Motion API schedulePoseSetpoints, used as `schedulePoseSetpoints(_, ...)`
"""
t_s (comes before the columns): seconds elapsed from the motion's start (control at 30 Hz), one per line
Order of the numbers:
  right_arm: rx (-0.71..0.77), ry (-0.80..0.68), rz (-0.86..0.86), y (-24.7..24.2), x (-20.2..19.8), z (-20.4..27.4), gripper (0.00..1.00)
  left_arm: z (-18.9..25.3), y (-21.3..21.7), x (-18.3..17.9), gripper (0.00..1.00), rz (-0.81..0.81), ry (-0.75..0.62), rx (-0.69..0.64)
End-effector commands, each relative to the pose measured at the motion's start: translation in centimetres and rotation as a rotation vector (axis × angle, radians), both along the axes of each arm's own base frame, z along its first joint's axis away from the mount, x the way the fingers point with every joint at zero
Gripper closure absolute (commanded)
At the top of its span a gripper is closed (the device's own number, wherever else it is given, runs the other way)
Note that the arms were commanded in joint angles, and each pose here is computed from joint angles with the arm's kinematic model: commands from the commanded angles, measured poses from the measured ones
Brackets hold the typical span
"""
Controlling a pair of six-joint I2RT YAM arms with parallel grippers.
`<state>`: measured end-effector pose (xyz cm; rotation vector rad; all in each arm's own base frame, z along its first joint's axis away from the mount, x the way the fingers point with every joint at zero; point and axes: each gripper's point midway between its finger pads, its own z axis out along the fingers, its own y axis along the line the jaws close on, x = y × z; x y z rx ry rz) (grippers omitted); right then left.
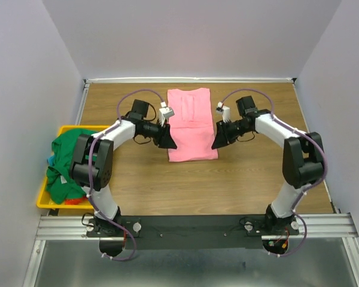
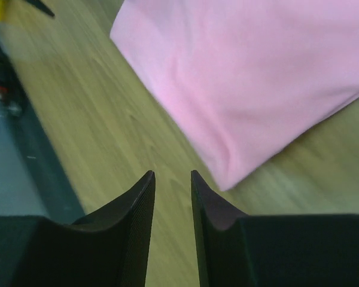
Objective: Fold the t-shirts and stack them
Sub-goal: Fold the folded rectangular tshirt in 1/3 of the way
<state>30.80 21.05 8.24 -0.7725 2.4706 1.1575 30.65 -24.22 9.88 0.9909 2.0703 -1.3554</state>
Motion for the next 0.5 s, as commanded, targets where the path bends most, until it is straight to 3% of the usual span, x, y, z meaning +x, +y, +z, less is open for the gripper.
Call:
schedulePoseSetpoints(0.0,-0.150,-0.313,0.191,-0.7,0.5,1.6,0.61,0.3,2.7,2.4,0.54,-0.048,-0.348,0.217)
schedulePoseSetpoints(0.1,-0.285,-0.488,0.339,-2.4,1.1,-0.3,0.59,-0.2,3.5,3.0,0.52,-0.113,-0.529,0.310)
schedulePoseSetpoints(0.3,-0.352,-0.743,0.513,-2.3,2.0,-2.2,0.54,-1.1,3.3,1.8,0.48,-0.262,-0.839,0.392)
schedulePoseSetpoints(0.47,-0.365,-0.826,0.611,-1.5,1.7,-3.8,0.52,-2.9,2.5,0.5,0.46,-0.347,-0.934,0.433)
